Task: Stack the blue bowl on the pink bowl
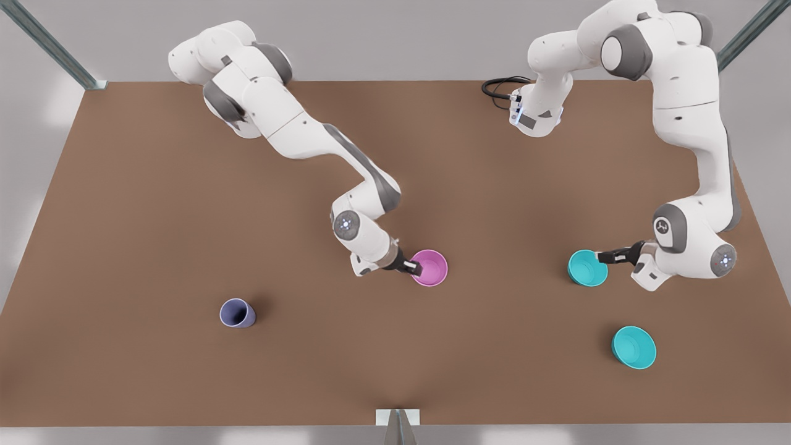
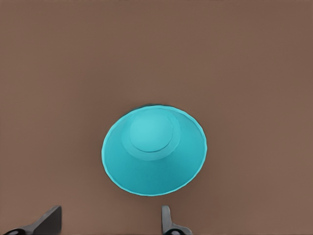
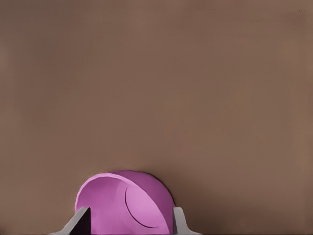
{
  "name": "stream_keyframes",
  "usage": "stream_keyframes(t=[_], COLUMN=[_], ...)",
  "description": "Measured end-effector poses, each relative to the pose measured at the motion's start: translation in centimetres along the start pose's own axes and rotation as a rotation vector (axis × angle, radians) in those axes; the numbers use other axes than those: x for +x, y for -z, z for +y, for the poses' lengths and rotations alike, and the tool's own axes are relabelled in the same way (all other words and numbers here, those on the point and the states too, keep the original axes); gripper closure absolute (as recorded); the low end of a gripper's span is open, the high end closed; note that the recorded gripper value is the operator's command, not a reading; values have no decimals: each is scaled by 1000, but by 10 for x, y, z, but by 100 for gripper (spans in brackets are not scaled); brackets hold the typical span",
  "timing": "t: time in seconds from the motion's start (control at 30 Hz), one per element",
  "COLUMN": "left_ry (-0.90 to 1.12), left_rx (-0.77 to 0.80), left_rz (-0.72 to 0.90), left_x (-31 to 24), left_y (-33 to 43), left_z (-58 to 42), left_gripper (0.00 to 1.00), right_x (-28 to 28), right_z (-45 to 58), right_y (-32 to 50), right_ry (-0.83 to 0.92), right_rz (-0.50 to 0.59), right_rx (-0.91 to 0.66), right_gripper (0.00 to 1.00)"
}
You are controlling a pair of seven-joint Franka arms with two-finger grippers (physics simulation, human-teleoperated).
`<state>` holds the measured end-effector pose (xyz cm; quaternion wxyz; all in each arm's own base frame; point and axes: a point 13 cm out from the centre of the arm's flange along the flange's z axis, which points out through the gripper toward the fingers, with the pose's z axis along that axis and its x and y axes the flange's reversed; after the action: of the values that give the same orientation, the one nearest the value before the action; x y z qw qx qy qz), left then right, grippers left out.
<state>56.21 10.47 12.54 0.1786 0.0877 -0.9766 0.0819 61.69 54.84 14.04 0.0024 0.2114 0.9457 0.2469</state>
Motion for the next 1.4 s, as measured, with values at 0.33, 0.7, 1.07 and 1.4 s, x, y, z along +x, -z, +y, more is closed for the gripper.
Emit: stream_keyframes(t=[0.33, 0.7, 1.07, 1.4], left_ry=[-29, -48, -423, -242], left_rx=[18, 40, 18, -30], left_rz=[-135, -165, -247, -171], left_x=[-49, -49, 7, 38], left_y=[-41, -37, 3, -76], left_z=[15, 5, -408, -486], left_gripper=[7, 79, 79, 79], right_x=[-265, -180, -178, -177], right_z=[-253, -315, -321, -322], right_y=[368, 519, 513, 513], right_ry=[56, 283, 416, 488], right_rz=[-127, -34, 41, 67], right_rx=[458, 576, 581, 580], right_gripper=[0, 0, 0, 0])
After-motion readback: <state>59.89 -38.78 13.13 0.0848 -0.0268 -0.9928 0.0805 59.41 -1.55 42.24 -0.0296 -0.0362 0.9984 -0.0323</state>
